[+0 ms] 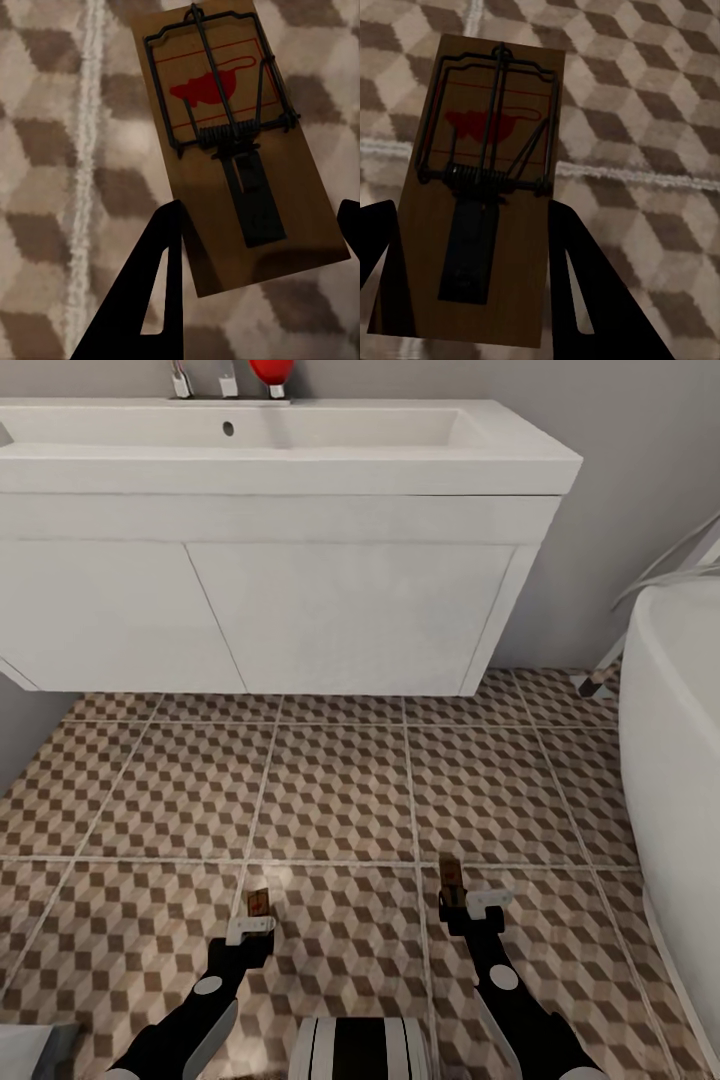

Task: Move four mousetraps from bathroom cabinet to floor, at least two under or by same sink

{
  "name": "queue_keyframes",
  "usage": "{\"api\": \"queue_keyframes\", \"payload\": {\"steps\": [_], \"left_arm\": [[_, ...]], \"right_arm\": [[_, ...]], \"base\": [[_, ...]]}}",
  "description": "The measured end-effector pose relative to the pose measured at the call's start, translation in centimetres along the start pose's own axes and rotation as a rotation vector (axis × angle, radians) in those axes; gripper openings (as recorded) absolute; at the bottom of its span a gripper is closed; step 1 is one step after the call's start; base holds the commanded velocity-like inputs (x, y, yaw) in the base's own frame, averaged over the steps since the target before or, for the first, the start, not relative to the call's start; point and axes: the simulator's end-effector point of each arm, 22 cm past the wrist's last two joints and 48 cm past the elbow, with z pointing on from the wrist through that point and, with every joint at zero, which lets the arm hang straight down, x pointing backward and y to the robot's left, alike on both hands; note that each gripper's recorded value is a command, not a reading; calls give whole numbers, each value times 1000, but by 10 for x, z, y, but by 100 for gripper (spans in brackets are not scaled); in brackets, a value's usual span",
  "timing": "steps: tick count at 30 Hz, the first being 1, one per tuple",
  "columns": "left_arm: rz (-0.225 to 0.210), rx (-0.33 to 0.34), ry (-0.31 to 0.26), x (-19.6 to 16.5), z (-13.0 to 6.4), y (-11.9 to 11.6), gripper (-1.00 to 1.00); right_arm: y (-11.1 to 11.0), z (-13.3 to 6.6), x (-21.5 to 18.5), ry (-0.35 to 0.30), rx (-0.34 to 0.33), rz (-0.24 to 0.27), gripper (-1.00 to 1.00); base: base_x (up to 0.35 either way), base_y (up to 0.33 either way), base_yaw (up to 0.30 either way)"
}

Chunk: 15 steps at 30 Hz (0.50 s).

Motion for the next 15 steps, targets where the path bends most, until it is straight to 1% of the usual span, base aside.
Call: {"api": "queue_keyframes", "payload": {"steps": [3, 7, 15], "left_arm": [[0, 0, 6, 3, 1, 0, -100], [-4, 6, 13, 7, 1, -7, -100], [-4, 8, 26, 14, 3, -9, -100]], "right_arm": [[0, 0, 3, 5, -1, 0, -100], [1, 1, 6, 11, -2, -1, -100], [2, 2, 13, 24, -3, -1, -100]], "base": [[0, 0, 0], [0, 0, 0], [0, 0, 0]]}}
